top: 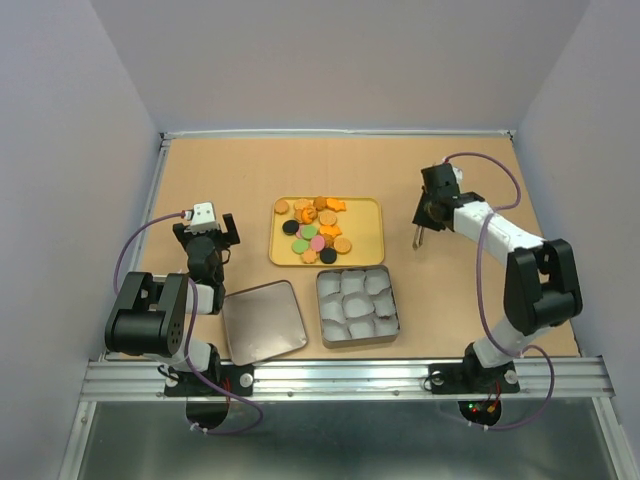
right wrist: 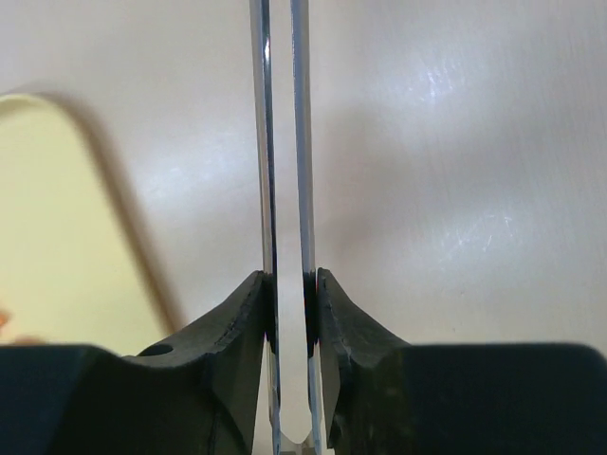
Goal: Pack the cookies
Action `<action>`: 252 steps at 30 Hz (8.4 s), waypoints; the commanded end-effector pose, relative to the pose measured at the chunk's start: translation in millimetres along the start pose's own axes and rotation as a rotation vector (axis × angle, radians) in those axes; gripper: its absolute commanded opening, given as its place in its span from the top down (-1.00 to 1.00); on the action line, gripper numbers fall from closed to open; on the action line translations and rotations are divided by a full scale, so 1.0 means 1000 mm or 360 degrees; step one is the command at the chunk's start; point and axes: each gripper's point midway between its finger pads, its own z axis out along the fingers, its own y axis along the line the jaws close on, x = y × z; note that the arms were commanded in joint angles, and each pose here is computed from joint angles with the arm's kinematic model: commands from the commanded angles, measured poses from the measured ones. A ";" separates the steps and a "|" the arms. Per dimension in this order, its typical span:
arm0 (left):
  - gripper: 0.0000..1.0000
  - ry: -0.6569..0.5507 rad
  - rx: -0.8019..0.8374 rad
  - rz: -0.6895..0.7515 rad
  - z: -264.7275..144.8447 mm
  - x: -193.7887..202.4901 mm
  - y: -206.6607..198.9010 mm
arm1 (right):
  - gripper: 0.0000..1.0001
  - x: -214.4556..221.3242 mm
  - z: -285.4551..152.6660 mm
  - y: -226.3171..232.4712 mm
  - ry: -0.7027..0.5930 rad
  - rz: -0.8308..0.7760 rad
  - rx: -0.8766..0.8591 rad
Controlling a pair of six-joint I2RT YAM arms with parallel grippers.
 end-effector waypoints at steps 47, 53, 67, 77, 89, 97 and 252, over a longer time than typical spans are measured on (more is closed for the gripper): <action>-0.94 0.0221 0.0656 -0.0763 -0.014 -0.182 -0.090 | 0.52 0.073 -0.248 0.164 0.0218 -0.0563 -0.1623; -0.76 0.0400 0.1034 -0.0943 -0.071 -0.175 -0.158 | 0.54 0.043 -0.241 0.193 0.0130 -0.0571 -0.1593; -0.77 0.0570 0.1331 -0.0993 -0.103 -0.157 -0.253 | 0.58 0.038 -0.228 0.213 0.0155 -0.0567 -0.1576; -0.77 0.0575 0.1379 -0.1031 -0.099 -0.161 -0.280 | 0.60 0.042 -0.232 0.220 0.0158 -0.0556 -0.1625; -0.68 0.0630 0.1418 -0.1072 -0.103 -0.154 -0.295 | 0.60 0.041 -0.237 0.222 0.0135 -0.0562 -0.1645; -0.32 0.0723 0.1406 -0.1048 -0.097 -0.132 -0.309 | 0.60 0.040 -0.250 0.218 0.0069 -0.0564 -0.1734; -0.84 0.0618 0.0302 -0.1019 -0.135 -0.107 -0.081 | 0.65 0.085 -0.156 0.204 0.0110 -0.0479 -0.0958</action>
